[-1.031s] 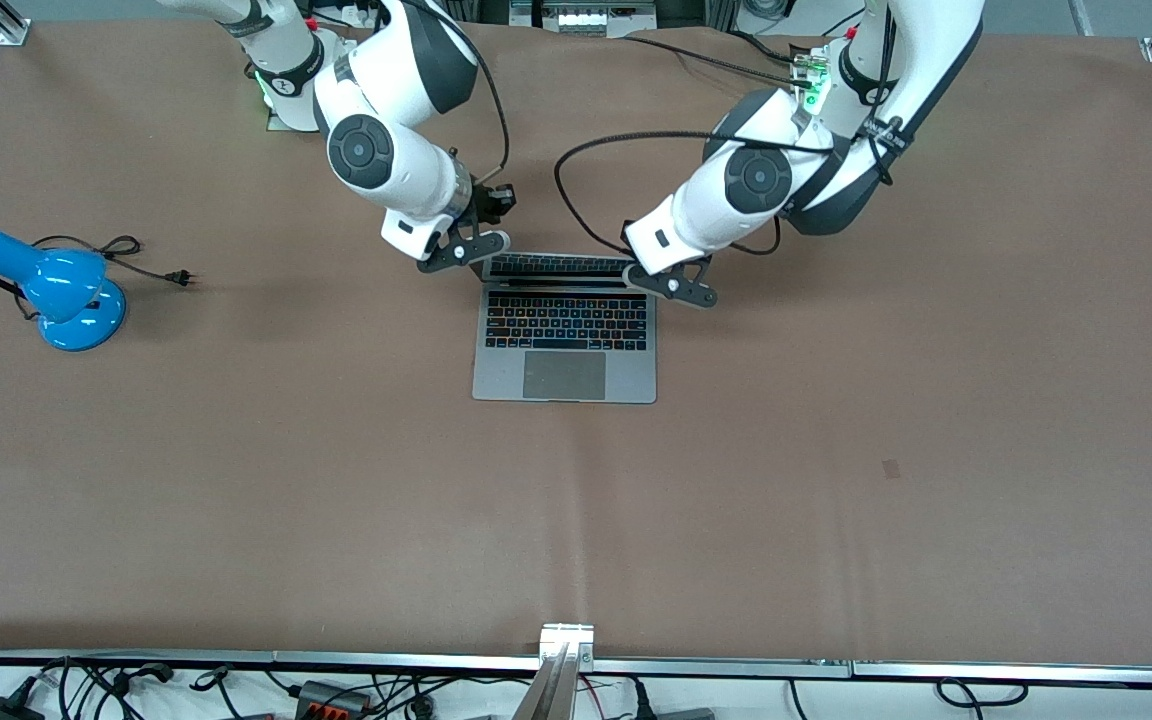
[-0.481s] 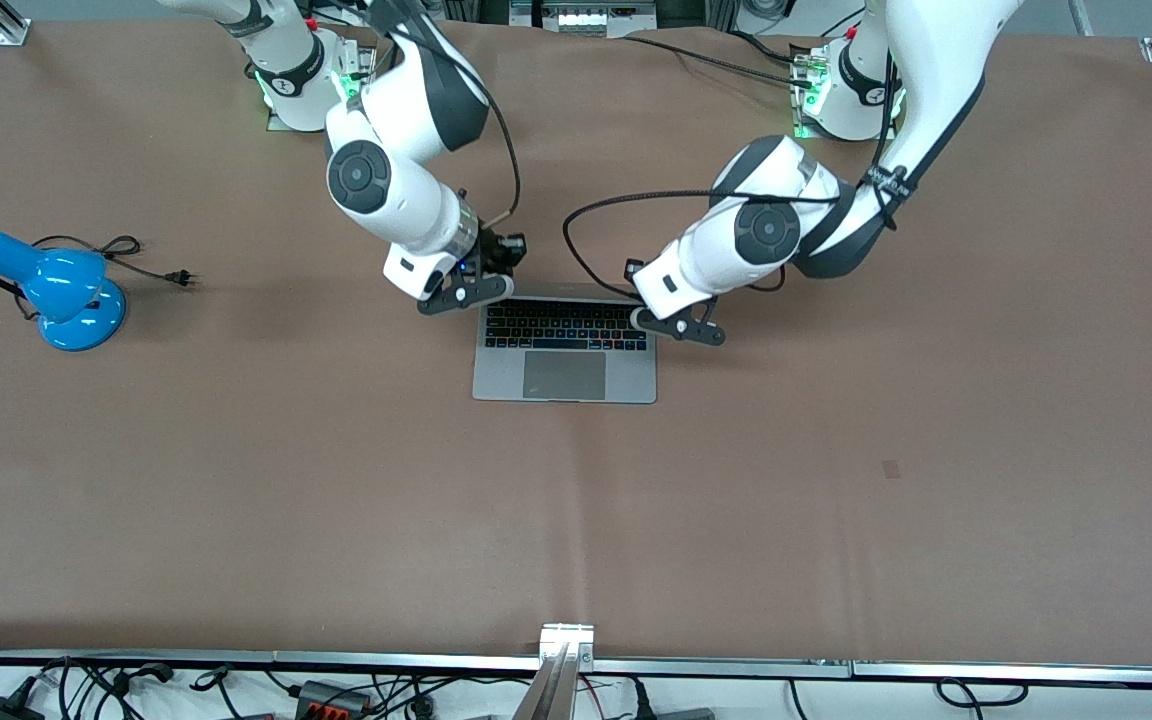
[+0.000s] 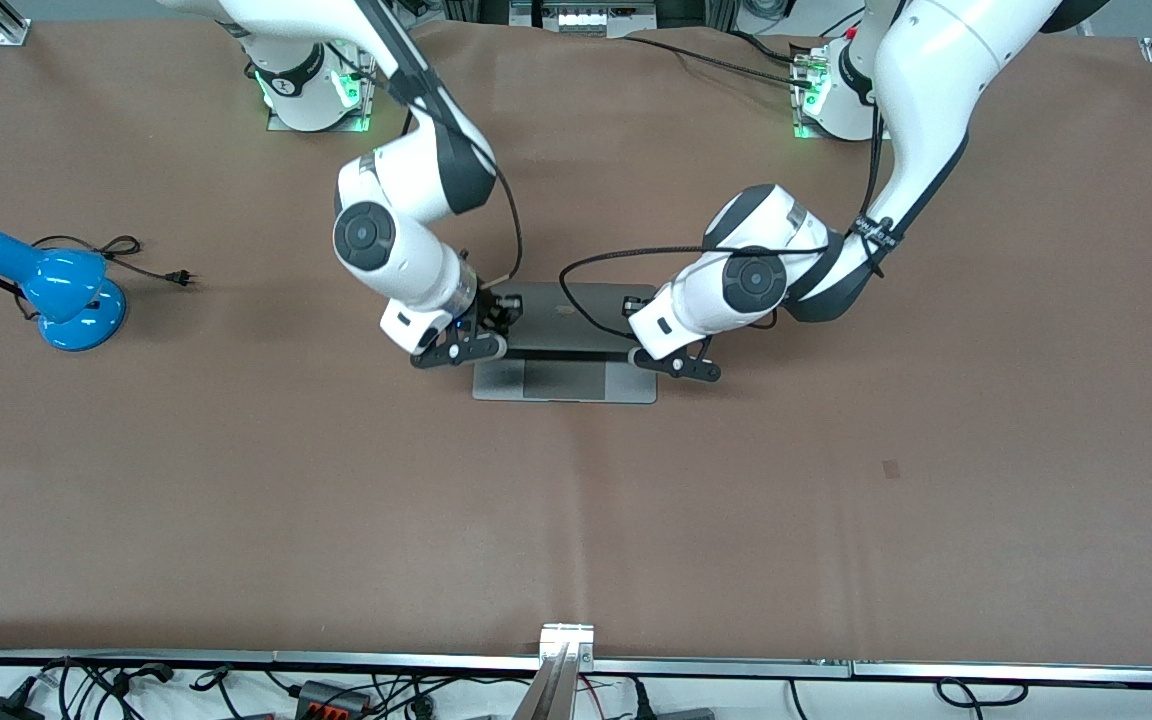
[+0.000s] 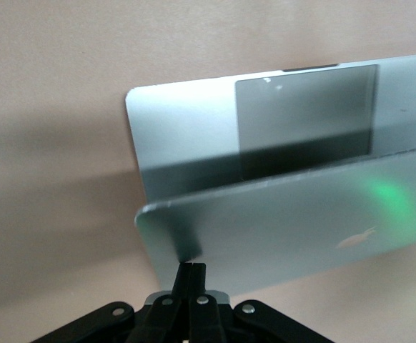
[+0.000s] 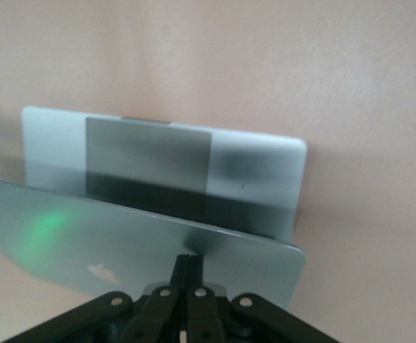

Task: Close laptop with both arms from behind
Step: 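Press the screen down with both grippers until the laptop lid shuts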

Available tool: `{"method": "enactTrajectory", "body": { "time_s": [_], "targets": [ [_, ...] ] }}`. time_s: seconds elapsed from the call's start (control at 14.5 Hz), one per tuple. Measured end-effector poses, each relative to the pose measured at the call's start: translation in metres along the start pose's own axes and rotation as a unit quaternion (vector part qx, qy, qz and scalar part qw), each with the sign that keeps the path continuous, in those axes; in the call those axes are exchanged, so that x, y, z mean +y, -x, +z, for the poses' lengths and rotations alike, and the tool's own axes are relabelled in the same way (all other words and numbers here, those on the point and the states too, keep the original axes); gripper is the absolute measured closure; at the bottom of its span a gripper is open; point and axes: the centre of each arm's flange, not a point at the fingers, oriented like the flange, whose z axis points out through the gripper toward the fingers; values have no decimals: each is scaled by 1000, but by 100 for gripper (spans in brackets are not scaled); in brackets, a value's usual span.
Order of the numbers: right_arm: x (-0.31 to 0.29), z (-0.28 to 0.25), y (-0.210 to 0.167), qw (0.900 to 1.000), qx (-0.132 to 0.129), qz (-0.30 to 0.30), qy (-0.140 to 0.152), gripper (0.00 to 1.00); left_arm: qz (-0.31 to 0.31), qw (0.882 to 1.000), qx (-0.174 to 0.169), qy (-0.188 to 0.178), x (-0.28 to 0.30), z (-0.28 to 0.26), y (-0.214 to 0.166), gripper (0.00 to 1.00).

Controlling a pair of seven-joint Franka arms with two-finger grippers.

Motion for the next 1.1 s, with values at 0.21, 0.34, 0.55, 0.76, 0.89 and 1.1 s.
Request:
{"method": "enactTrajectory", "body": {
  "time_s": [0.21, 0.34, 0.55, 0.76, 0.89, 1.1],
  "targets": [
    [11, 31, -16, 1000, -7, 7, 16, 99, 3, 1000, 4, -13, -1, 15, -15, 99],
    [16, 51, -21, 1000, -14, 10, 24, 99, 2, 1000, 1, -11, -2, 27, -24, 99],
    [21, 71, -22, 999, -24, 11, 33, 99, 3, 1000, -5, -24, 1, 49, -28, 99],
    [25, 85, -21, 999, -31, 12, 39, 99, 5, 999, -3, -44, 3, 72, -29, 99],
    [26, 86, -21, 999, -31, 7, 45, 99, 8, 999, 4, -44, 8, 67, -31, 99],
    [26, 85, -22, 998, -29, 3, 49, 99, 7, 999, 7, -46, 8, 69, -34, 99]
  ]
}}
